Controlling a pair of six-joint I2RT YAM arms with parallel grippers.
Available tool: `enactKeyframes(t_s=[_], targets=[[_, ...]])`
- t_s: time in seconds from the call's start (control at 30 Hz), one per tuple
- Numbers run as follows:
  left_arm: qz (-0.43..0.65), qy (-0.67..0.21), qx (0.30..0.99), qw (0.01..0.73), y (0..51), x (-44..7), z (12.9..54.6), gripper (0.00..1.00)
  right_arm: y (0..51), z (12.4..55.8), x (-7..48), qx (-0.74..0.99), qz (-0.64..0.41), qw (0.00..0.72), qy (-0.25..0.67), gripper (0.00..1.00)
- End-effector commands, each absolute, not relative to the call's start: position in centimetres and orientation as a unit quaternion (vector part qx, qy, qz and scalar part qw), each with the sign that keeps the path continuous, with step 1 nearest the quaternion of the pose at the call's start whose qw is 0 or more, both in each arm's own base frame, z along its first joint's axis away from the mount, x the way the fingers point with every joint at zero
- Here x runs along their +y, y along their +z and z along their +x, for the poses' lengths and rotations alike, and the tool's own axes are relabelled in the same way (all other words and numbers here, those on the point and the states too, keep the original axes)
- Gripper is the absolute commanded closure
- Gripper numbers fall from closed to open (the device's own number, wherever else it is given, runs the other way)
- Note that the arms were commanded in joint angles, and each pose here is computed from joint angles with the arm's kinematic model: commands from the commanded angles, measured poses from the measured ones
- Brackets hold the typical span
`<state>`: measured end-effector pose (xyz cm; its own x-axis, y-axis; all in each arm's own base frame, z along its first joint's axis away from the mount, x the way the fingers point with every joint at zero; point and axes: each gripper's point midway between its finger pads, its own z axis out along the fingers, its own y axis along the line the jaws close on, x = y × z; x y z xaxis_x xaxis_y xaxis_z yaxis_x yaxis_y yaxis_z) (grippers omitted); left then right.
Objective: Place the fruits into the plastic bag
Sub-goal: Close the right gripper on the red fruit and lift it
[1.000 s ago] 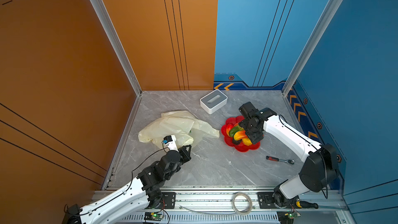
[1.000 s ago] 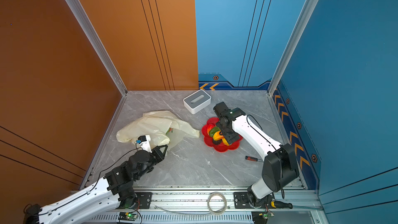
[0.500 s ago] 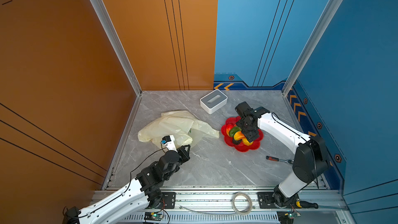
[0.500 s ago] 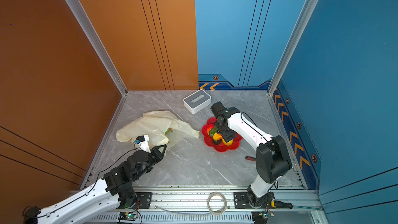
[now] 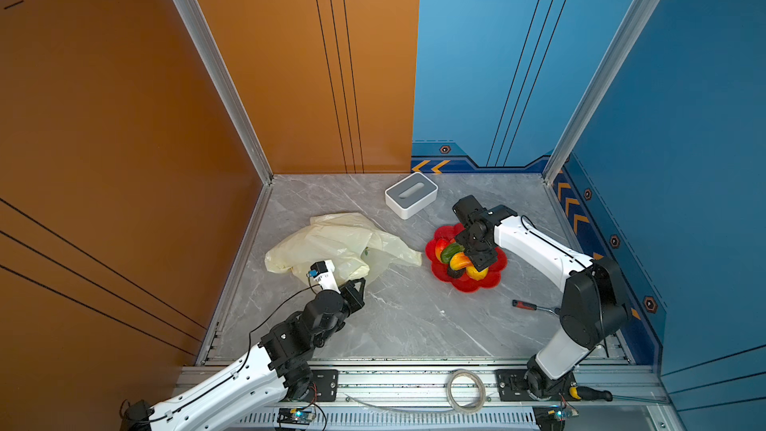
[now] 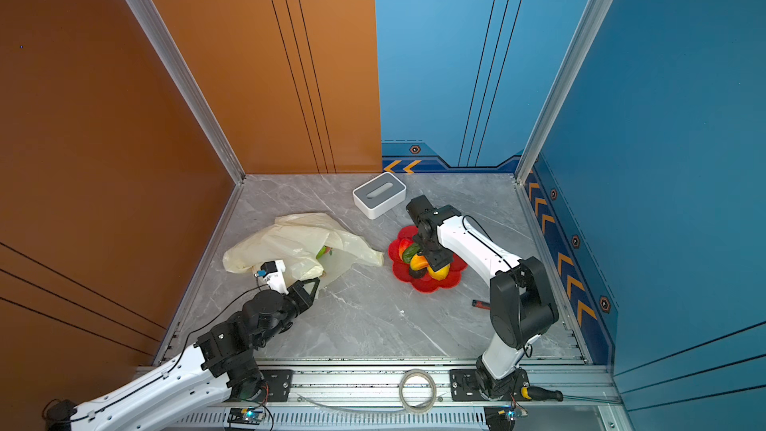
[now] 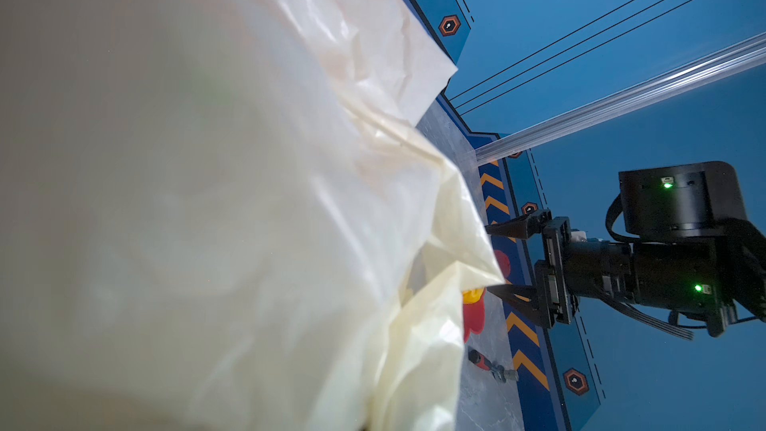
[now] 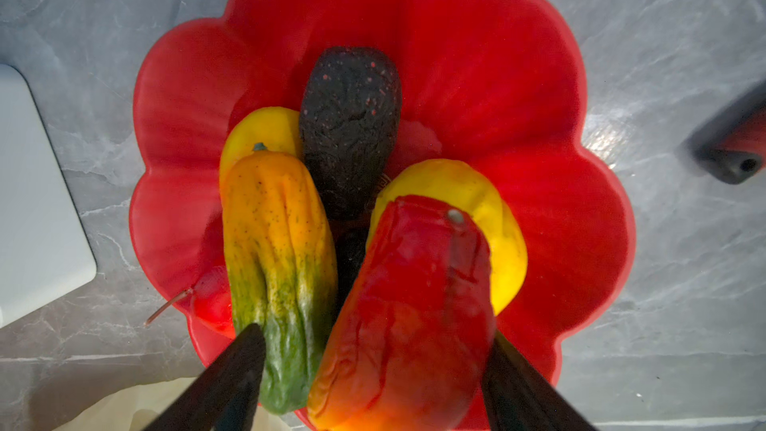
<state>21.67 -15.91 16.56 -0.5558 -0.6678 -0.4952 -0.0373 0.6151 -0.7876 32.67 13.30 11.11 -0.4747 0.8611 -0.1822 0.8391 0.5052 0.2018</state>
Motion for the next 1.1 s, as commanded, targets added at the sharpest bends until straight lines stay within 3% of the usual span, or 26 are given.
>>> enactKeyframes(t_s=[0.0, 0.47, 1.07], targets=[[-0.234, -0.362, 0.799, 0.42, 15.8, -15.0, 21.8, 1.0, 9.9, 32.4, 12.8, 0.859, 0.497, 0.123, 0.026, 0.26], [-0.239, -0.363, 0.797, 0.419, 15.5, -14.8, 21.7, 1.0, 9.0, 31.4, 12.6, 0.859, 0.498, 0.115, 0.022, 0.3], [-0.236, -0.363, 0.798, 0.42, 15.6, -15.1, 22.0, 1.0, 10.6, 31.6, 13.0, 0.858, 0.495, 0.13, 0.05, 0.57]])
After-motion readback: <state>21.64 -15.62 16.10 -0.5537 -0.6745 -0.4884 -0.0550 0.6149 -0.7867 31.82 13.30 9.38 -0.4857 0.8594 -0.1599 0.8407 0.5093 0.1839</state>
